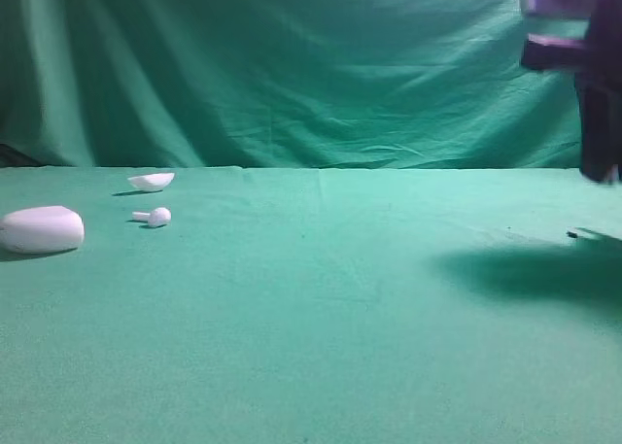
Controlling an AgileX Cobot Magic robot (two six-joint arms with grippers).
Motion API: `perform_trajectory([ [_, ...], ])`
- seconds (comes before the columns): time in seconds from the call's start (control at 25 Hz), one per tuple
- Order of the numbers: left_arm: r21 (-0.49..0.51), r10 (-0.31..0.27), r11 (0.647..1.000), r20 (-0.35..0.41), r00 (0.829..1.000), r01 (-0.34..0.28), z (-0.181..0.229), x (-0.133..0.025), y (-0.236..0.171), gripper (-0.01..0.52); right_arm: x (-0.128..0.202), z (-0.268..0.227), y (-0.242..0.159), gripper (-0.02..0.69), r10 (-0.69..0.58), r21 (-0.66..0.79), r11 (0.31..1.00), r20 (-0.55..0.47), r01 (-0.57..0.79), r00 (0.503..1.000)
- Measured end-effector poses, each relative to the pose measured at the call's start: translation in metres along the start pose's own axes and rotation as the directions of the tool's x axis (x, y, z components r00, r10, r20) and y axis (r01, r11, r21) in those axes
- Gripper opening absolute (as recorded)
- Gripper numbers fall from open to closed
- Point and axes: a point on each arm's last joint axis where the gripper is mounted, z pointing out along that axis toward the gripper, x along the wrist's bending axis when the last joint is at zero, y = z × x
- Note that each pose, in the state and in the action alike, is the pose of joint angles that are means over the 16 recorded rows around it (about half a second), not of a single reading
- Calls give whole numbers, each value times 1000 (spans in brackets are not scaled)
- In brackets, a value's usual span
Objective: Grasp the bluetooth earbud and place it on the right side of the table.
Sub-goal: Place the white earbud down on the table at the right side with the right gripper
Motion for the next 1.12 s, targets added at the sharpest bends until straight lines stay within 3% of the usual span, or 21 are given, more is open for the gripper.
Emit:
perform_trajectory([
  [0.32, 0, 0, 1000, 0, 1000, 0, 0, 0, 0, 0, 0, 24, -14, 111, 9, 39, 999, 7, -9, 1000],
  [0.88, 0, 0, 1000, 0, 1000, 0, 0, 0, 0, 0, -1, 10, -11, 421, 23, 34, 999, 16, -24, 1000],
  [1.0, 0, 0, 1000, 0, 1000, 0, 0, 0, 0, 0, -2, -12, -7, 432, 29, -8, 1000, 19, -29, 999],
  [1.12, 0, 0, 1000, 0, 1000, 0, 0, 0, 0, 0, -3, -44, -4, 388, 37, -70, 997, 23, -35, 999],
])
